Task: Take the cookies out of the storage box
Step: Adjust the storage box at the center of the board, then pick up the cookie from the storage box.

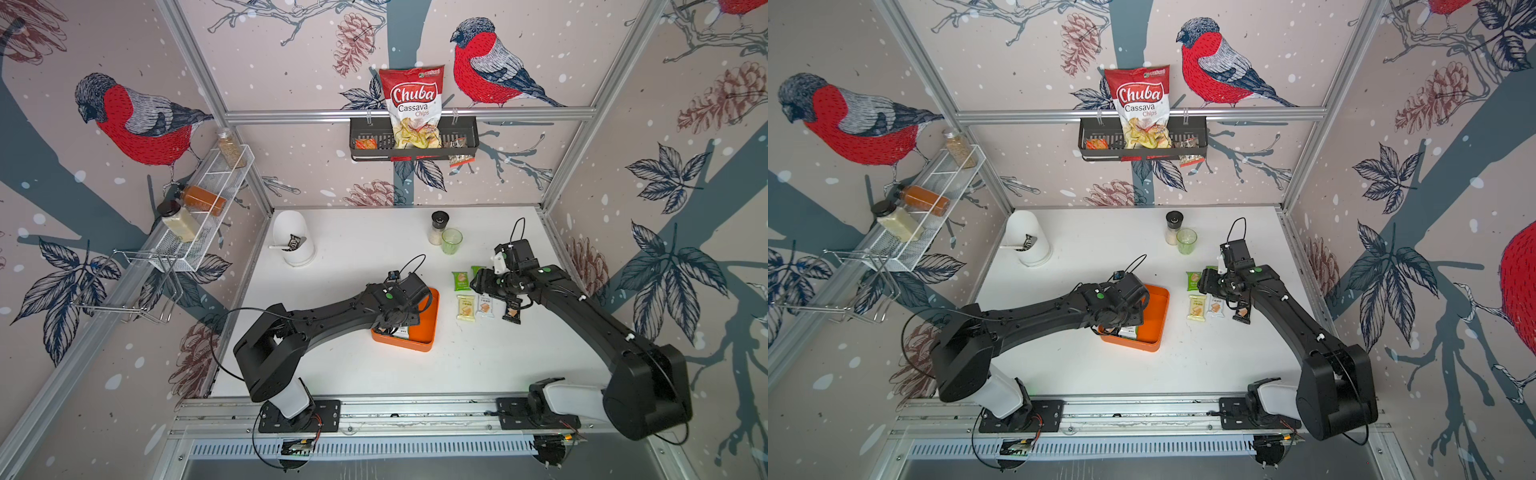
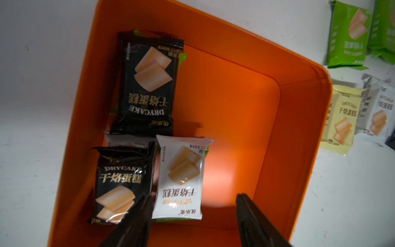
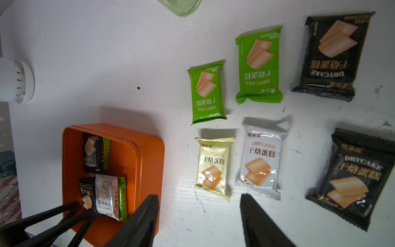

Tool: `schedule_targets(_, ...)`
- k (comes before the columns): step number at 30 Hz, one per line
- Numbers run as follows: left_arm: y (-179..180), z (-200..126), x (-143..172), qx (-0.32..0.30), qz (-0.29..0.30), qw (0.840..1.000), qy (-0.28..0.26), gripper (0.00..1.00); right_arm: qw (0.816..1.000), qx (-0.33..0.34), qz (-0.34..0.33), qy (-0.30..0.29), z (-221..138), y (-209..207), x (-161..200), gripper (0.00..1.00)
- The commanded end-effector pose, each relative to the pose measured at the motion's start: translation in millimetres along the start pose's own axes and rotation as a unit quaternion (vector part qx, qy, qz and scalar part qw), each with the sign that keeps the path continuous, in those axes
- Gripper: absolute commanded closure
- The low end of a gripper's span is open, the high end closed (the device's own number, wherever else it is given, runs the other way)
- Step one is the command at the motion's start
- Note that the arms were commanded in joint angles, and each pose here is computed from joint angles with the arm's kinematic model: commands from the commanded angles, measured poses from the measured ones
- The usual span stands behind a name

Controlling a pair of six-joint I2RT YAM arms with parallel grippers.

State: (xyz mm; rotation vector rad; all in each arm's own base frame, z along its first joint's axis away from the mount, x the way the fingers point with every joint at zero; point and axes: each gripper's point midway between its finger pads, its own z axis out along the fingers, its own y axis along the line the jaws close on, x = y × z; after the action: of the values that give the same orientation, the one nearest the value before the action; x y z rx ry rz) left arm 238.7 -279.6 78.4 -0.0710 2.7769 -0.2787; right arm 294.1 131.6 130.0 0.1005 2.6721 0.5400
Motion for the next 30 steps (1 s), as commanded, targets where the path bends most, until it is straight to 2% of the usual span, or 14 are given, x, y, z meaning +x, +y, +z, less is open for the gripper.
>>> schedule_targets(1,4,5,1,-0.029,0.018,0.999,0.008,0.35,1.0,-0.007,-0.011,-0.009,-3,0,-3,0.34)
schedule_targets(12,16,23,6,-0.099,0.054,0.993,0.037,0.37,1.0,0.001,-0.002,-0.017,-9,-14,-14,0.34)
schedule_targets(24,20,37,23,-0.096,0.059,0.991,0.07,0.37,1.0,0.002,0.001,-0.013,-8,-17,-14,0.34)
schedule_targets(30,17,39,22,-0.089,0.06,0.992,0.069,0.42,1.0,0.004,0.003,-0.015,-9,-18,-15,0.34)
